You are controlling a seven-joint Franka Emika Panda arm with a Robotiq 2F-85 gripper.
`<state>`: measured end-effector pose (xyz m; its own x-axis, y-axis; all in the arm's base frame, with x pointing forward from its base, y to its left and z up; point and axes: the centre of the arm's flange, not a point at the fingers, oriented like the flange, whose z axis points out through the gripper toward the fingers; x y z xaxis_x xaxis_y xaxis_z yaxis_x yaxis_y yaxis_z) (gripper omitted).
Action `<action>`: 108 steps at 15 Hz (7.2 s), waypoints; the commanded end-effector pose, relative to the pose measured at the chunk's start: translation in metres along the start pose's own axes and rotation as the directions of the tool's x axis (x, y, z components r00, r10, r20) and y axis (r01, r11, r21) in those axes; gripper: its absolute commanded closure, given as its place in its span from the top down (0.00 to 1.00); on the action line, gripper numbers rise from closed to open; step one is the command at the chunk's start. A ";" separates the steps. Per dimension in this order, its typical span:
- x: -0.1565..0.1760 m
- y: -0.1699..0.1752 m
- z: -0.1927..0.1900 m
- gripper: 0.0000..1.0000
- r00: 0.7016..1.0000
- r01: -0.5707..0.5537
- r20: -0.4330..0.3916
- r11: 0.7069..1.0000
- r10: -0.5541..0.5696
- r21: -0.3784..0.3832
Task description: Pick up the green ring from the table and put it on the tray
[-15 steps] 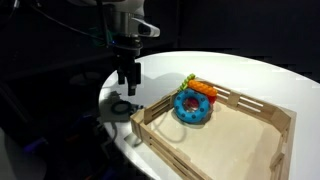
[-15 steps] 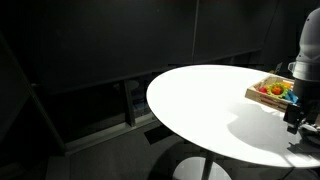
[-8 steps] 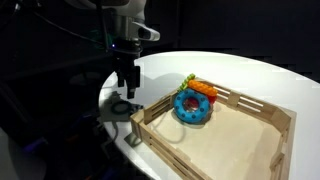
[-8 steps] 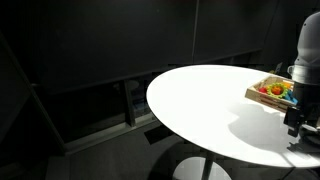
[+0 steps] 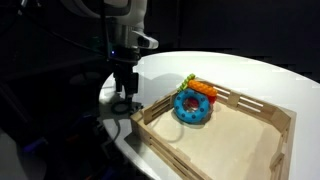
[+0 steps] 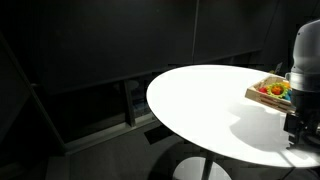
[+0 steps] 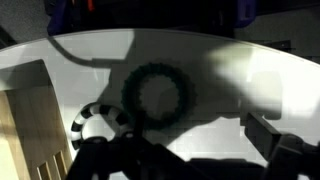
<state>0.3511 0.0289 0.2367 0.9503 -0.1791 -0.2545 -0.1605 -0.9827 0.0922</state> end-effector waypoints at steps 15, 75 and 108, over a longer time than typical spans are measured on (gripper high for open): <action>-0.030 0.000 0.017 1.00 1.000 -0.004 0.006 1.000 0.004 -0.008; 0.008 -0.011 0.003 1.00 0.992 -0.013 -0.123 0.998 0.020 0.061; 0.022 0.084 -0.117 0.06 0.924 -0.219 -0.301 0.972 0.236 0.091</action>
<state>0.3803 -0.0307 0.3363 0.9433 -0.3280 0.0509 -0.3301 -0.9431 0.0404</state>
